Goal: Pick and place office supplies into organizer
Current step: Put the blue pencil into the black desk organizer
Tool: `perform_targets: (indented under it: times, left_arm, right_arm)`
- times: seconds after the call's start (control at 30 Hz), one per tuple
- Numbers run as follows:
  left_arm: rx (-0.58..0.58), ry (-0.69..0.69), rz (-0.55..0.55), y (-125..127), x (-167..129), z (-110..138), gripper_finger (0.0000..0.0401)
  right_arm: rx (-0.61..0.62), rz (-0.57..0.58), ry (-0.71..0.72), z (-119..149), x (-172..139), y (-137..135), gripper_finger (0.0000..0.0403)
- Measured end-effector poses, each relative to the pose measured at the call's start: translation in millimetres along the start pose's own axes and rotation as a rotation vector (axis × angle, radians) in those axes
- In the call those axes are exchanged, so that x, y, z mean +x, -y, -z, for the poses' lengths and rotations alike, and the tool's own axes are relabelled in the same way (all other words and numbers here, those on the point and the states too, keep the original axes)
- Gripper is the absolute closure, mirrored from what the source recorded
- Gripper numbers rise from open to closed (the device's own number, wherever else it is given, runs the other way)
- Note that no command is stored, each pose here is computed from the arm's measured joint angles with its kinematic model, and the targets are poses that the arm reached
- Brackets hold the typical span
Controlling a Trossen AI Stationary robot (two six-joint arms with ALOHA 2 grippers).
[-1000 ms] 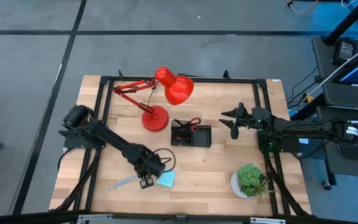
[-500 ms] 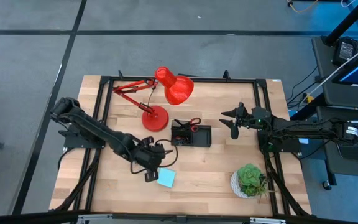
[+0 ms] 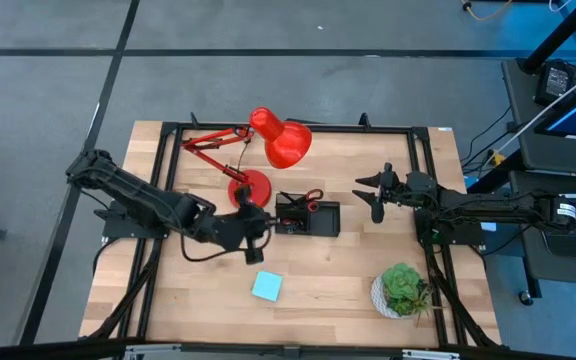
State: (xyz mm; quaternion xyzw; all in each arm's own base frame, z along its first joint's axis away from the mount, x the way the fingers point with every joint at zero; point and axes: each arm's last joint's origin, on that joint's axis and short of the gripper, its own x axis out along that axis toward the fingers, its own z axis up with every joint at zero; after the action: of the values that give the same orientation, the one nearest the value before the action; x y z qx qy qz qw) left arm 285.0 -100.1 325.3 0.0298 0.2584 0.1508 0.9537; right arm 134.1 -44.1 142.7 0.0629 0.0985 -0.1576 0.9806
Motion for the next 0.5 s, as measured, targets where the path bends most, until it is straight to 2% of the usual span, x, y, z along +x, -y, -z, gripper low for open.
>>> perform_targets:
  times: [0.13, 0.2, 0.37, 0.5]
  left_arm:
    - [0.075, 0.070, -0.137, -8.5, -1.5, -7.7, 0.0386]
    - [0.092, 0.085, -0.170, -11.7, 0.2, -10.3, 0.0386]
    - [0.113, 0.150, -0.176, -15.1, 6.4, -15.6, 0.0386]
    - [0.120, 0.198, -0.135, -18.3, 12.9, -18.5, 0.0386]
  right_arm:
    - [0.000, -0.001, 0.006, -0.6, 0.0, -0.1, 0.0212]
    - [-0.002, -0.001, 0.007, -0.6, 0.0, -0.1, 0.0212]
    - [-0.044, -0.001, 0.006, -0.6, 0.0, -0.1, 0.0212]
    - [-0.049, 0.000, 0.006, -0.6, 0.0, -0.1, 0.0212]
